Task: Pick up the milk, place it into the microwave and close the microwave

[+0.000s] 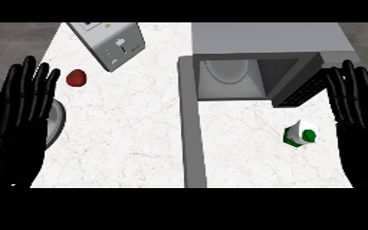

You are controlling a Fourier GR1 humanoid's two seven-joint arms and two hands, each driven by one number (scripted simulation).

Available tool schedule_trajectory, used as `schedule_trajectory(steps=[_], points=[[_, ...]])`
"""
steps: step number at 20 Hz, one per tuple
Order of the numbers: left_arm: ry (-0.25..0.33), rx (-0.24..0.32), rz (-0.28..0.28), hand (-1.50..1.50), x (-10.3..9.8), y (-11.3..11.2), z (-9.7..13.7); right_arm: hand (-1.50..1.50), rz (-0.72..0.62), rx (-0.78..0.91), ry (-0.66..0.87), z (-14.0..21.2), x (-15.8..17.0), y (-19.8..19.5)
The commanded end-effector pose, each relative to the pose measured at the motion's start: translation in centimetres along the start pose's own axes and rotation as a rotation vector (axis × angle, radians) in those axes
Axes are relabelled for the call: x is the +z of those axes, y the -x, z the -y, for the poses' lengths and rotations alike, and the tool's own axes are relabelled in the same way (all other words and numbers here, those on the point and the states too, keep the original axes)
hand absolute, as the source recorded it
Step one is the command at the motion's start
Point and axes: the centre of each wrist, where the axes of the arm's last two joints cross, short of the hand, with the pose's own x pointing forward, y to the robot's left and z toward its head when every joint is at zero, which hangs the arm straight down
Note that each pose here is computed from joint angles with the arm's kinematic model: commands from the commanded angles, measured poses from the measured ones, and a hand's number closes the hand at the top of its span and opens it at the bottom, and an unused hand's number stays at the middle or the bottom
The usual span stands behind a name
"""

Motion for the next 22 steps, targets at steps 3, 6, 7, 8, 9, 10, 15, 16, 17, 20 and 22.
schedule_trajectory(steps=[3, 6, 7, 8, 9, 10, 15, 16, 17, 20, 22], points=[[-0.017, 0.008, -0.001, -1.5, -1.5, 1.1, -2.2, -1.5, 0.069, 0.005, 0.028, -0.2, -0.8, 0.4], [-0.05, 0.008, -0.019, -1.5, -1.3, -0.4, -2.8, -1.5, 0.099, 0.016, 0.078, 0.0, -0.1, 0.4], [-0.124, 0.045, -0.129, -1.5, 0.2, 1.2, -2.6, -1.5, -0.021, -0.017, 0.003, 1.5, 1.3, -0.2], [-0.118, 0.049, -0.136, -1.5, 0.7, 0.3, -3.2, -1.5, -0.011, -0.01, 0.004, 1.4, 0.0, -1.4], [-0.131, 0.032, -0.13, -1.5, 0.5, -0.2, -2.9, -1.5, -0.026, -0.005, 0.015, 1.2, 0.5, -0.6], [-0.142, 0.05, -0.138, -1.5, 2.4, -0.2, -3.6, -1.5, -0.04, -0.007, 0.001, 0.4, 1.7, -1.1], [-0.138, 0.035, -0.14, -1.5, 4.2, -1.1, -6.4, -1.5, -0.041, 0.018, 0.041, -0.2, 3.3, -1.5], [-0.147, 0.033, -0.123, -1.5, 2.7, -2.1, -4.8, -1.5, -0.02, 0.022, 0.053, -1.1, 3.2, -2.3], [-0.123, 0.059, -0.135, -1.5, 4.7, -0.5, -6.5, -1.5, -0.044, 0.059, 0.055, 0.5, 4.9, -1.0], [-0.12, 0.044, -0.142, -1.5, 5.0, -2.8, -6.1, -1.5, -0.06, 0.068, 0.1, 1.7, 3.8, -2.9], [-0.107, 0.052, -0.146, -1.5, 6.2, -2.8, -6.7, -1.5, -0.089, 0.093, 0.107, -0.9, 4.3, -1.2]])
